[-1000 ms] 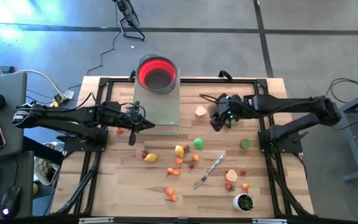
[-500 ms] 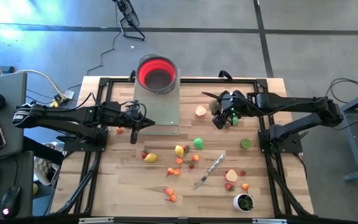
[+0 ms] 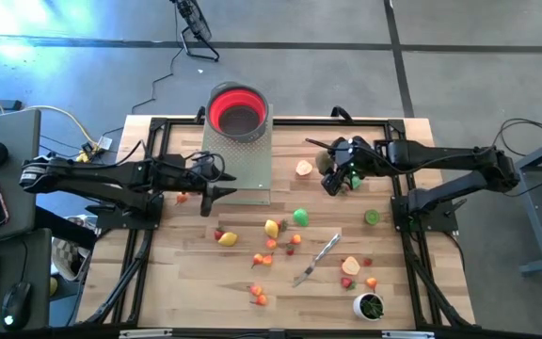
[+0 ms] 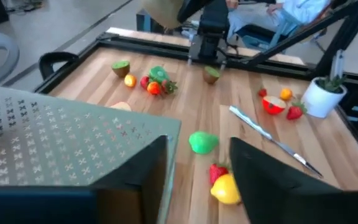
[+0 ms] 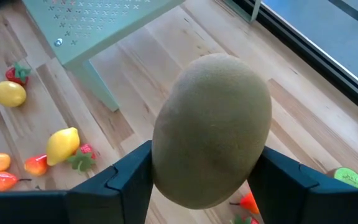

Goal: Pick & Place Fruit
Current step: Put the kiwi into the red strainer on the shelf

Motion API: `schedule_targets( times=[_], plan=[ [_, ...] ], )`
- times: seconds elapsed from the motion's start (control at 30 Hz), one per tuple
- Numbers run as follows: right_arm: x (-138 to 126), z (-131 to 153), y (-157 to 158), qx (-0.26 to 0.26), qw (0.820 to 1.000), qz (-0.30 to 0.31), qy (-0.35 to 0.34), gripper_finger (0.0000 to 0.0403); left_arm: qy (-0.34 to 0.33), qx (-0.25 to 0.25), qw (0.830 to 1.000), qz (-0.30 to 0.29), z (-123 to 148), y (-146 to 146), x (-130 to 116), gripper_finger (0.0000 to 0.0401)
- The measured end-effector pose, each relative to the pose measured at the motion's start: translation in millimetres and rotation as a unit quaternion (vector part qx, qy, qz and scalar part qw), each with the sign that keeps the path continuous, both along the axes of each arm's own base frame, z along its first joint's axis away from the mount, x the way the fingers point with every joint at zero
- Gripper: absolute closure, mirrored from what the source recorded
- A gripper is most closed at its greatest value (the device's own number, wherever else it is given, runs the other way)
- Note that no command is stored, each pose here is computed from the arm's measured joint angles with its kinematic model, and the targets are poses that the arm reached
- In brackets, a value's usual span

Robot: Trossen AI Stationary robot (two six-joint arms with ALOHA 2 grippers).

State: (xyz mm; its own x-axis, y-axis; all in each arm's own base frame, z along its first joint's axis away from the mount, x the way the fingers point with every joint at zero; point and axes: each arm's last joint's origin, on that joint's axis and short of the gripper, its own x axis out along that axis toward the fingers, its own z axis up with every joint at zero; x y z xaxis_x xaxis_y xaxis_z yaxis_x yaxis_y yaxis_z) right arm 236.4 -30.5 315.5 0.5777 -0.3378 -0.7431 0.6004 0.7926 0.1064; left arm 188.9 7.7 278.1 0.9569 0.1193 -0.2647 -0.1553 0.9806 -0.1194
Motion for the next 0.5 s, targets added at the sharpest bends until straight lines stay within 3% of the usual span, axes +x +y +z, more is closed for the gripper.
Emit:
schedule_targets(
  times=[0.13,0.27,0.5],
  plan=[
    [0.1,0.1,0.0,-0.001,1.000,0.001,0.000,0.0183,0.001,-0.014,0.999,0.032,-1.5,1.6,2.0,0.0155],
    [0.2,0.1,0.0,-0.004,1.000,0.006,0.001,0.0183,0.004,-0.017,1.000,0.024,-2.7,1.1,2.8,0.0106],
    [3.6,2.2,1.6,0.002,0.999,0.047,-0.013,0.0183,-0.016,-0.026,1.000,-0.007,0.9,-0.8,4.5,0.0073]
  ],
)
